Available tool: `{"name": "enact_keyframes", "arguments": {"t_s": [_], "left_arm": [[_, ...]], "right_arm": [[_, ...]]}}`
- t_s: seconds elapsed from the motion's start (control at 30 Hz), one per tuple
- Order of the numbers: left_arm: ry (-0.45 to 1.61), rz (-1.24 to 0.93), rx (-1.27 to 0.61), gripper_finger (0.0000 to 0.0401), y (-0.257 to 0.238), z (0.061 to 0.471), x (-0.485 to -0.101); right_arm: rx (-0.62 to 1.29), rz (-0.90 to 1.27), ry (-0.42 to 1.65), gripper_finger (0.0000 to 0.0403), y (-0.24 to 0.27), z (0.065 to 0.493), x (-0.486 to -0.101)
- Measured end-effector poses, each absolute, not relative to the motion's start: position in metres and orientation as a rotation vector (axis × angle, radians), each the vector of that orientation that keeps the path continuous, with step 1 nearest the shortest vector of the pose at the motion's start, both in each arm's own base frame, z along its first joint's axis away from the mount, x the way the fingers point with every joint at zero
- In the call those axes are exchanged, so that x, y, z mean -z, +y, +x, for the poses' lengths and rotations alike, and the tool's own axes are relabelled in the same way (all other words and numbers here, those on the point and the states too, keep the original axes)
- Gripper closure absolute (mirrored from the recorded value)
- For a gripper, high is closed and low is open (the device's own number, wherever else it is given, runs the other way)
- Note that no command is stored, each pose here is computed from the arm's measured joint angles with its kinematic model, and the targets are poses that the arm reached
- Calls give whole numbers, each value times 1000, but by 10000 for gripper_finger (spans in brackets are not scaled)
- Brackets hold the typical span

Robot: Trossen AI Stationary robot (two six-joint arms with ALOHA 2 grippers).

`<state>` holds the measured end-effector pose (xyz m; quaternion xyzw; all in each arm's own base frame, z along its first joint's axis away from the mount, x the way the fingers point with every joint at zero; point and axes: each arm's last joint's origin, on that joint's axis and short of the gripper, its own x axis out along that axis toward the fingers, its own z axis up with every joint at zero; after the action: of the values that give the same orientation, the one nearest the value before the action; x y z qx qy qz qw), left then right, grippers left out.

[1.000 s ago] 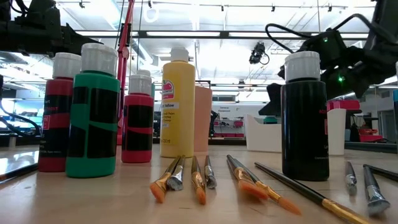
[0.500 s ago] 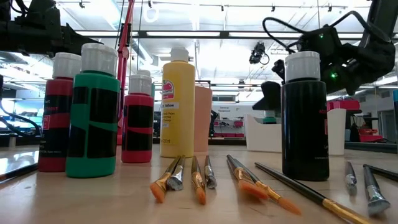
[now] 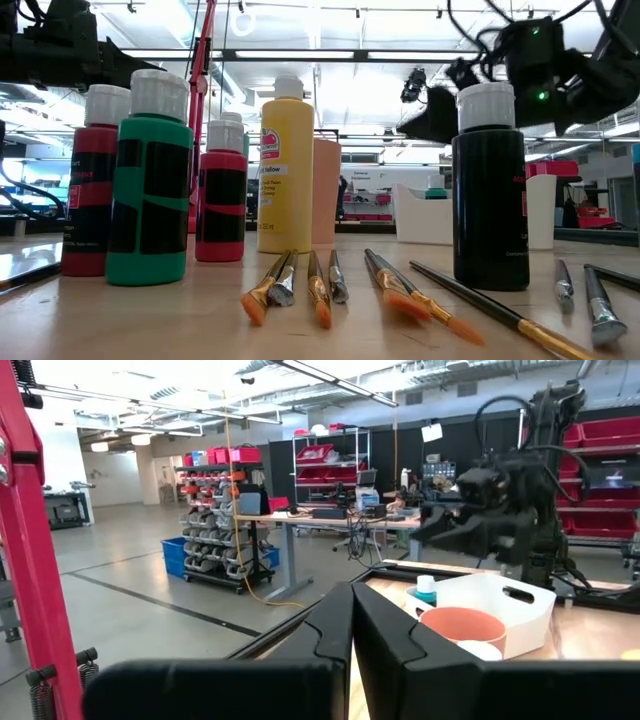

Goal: Pick & Place Paint Supplies
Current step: Put the light blue paint bottle into the white bin

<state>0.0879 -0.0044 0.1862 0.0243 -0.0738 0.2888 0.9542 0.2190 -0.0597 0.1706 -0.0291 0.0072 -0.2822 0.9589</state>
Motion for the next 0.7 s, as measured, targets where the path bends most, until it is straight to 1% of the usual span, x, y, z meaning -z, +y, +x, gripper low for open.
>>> {"name": "enact_keyframes", "arguments": {"t_s": [0.1, 0.3, 0.57, 0.63, 0.7], "left_arm": [[-153, 39, -585, 385, -4, 88, -186], [-155, 56, -548, 385, -5, 88, -186], [-163, 67, -492, 385, -7, 89, -187], [-163, 68, -492, 385, -7, 89, -187], [-165, 62, -492, 385, -7, 89, -187]], "right_arm": [[401, -59, -45, 202, -54, 217, -182], [21, 16, -124, 206, -43, 214, -196], [-611, 34, -75, 211, -19, 210, -195], [-736, 40, -45, 211, -12, 208, -192], [-815, 24, -30, 211, -3, 208, -190]]}}
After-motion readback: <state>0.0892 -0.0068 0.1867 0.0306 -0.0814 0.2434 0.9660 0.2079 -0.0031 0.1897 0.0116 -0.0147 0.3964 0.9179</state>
